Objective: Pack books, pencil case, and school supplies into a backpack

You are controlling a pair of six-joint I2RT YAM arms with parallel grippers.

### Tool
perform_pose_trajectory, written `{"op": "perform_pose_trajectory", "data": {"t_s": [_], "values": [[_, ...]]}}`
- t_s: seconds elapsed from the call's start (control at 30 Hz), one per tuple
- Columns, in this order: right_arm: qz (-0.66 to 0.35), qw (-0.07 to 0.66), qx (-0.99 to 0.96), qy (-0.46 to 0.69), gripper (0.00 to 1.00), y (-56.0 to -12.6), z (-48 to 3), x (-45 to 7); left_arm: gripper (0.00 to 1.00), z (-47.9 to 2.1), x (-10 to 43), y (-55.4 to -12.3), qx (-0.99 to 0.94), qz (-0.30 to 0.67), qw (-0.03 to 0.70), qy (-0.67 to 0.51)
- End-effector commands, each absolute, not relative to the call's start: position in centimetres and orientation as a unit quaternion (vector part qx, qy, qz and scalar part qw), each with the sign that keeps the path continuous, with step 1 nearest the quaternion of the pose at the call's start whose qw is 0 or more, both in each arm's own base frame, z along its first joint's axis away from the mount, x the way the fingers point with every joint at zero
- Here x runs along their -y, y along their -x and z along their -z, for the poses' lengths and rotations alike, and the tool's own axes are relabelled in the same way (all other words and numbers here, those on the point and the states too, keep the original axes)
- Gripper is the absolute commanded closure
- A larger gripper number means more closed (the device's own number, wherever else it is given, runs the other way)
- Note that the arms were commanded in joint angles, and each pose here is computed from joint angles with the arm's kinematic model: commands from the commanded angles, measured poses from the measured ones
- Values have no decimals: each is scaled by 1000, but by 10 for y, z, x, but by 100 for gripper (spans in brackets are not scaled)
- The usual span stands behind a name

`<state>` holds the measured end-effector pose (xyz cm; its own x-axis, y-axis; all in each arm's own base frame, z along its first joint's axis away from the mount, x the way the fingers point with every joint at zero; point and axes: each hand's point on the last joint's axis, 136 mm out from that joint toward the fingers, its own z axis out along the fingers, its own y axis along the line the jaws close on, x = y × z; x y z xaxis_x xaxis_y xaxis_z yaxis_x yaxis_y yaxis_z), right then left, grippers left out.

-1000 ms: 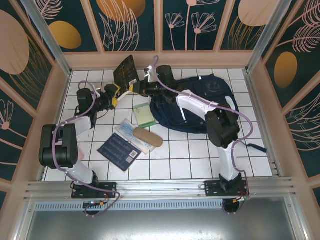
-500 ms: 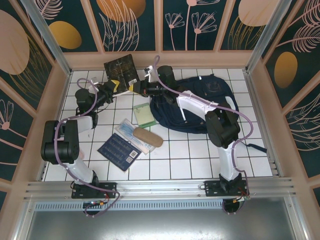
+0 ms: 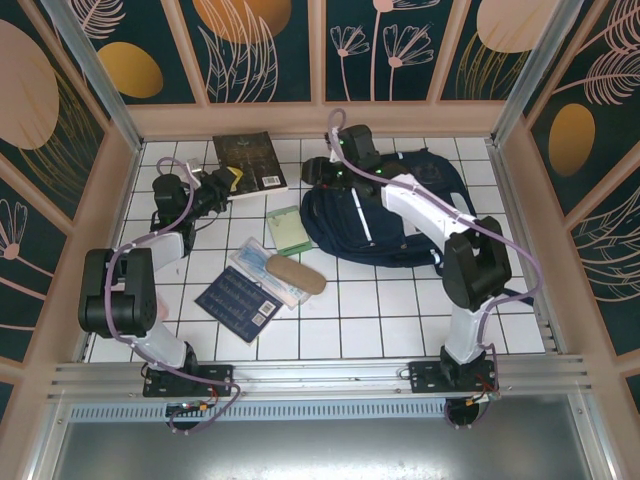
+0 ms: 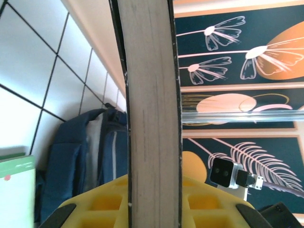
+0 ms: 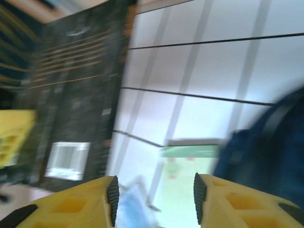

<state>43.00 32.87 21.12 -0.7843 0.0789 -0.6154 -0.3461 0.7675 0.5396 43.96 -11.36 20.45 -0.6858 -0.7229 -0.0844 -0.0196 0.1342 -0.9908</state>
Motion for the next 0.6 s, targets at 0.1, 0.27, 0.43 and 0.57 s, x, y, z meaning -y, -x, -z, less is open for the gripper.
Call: {"op": "perform_pose_trajectory", "data": {"t_s": [0.1,0.27,0.43,0.57], "values": [[-111,299,-944,90,51,-423,-150,-259,100,-236,114,-436,-697,594,342,210],[-82,275,-952,103,51,-416,-122,-259,100,-233,114,-433,-699,593,338,211],[-36,254,-958,128,50,-410,-94,-264,100,-231,114,-431,-707,585,337,209],[6,245,-960,138,50,-407,-76,-261,100,-231,114,-429,-712,580,339,206]]}}
